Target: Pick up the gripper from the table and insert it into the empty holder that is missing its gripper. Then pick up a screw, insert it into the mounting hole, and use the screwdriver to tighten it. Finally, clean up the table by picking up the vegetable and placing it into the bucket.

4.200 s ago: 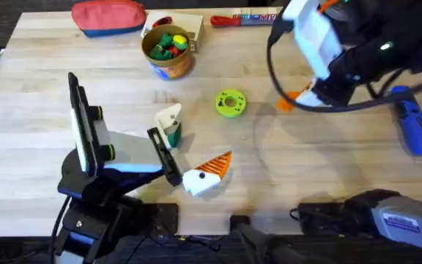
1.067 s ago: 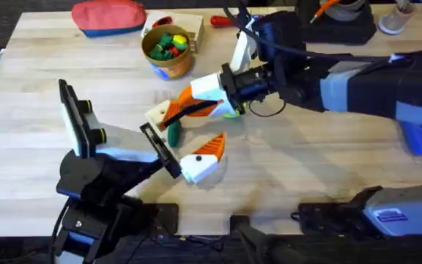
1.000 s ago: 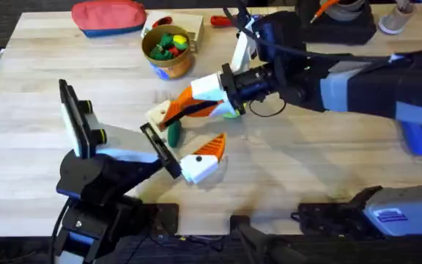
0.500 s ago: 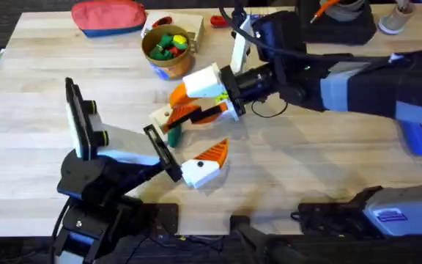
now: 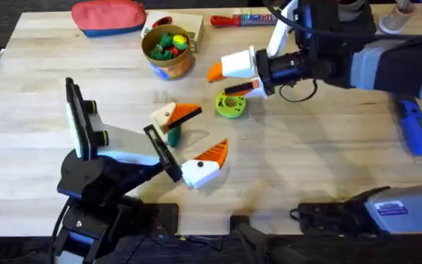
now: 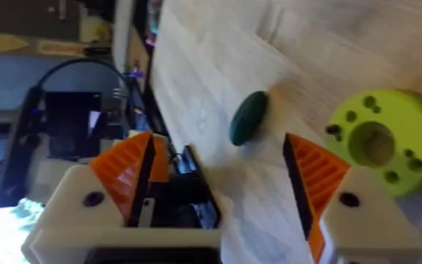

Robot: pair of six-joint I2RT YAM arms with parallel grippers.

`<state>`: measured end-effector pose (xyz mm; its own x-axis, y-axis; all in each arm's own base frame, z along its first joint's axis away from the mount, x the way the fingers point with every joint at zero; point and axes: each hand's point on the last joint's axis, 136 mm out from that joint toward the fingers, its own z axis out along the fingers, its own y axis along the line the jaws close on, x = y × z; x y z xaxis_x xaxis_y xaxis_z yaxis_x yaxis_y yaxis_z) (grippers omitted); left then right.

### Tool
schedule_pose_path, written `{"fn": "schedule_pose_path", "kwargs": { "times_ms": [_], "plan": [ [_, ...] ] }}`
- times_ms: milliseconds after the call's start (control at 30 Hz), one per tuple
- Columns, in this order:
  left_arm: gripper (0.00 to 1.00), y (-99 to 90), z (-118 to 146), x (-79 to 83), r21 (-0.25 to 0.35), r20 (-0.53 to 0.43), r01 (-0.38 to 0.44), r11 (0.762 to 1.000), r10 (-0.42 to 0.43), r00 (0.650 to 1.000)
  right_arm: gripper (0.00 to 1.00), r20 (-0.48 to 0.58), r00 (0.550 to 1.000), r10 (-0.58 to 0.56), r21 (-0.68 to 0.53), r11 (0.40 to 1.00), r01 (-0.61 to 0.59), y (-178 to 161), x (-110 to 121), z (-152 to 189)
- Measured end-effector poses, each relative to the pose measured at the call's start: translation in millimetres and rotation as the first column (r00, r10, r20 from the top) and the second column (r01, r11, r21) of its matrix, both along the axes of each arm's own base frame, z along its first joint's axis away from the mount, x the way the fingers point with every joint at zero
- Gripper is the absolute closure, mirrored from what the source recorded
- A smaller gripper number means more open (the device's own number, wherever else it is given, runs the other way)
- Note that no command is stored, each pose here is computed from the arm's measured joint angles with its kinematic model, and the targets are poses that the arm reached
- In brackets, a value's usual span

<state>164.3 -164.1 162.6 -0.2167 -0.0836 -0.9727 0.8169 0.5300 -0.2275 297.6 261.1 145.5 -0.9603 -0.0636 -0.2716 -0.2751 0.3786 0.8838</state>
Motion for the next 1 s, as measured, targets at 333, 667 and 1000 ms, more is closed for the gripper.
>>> {"fn": "schedule_pose_path", "kwargs": {
  "times_ms": [333,667,1000],
  "plan": [
    [0.012,-0.1,0,-0.1,0.0,0.0,0.001,1.0,-0.001,1.0,0.009,0.197,0.979,0.055,-0.456,0.889,0.042,-35,12,-41],
    [0.012,-0.1,0,-0.1,0.0,0.0,0.001,1.0,-0.001,1.0,0.129,0.358,0.904,0.232,-0.658,0.75,0.068,-21,9,-58],
    [0.012,-0.1,0,-0.1,0.0,0.0,0.001,1.0,-0.001,1.0,0.242,0.456,0.845,0.281,-0.653,0.75,0.103,2,15,-51]
  ]
}}
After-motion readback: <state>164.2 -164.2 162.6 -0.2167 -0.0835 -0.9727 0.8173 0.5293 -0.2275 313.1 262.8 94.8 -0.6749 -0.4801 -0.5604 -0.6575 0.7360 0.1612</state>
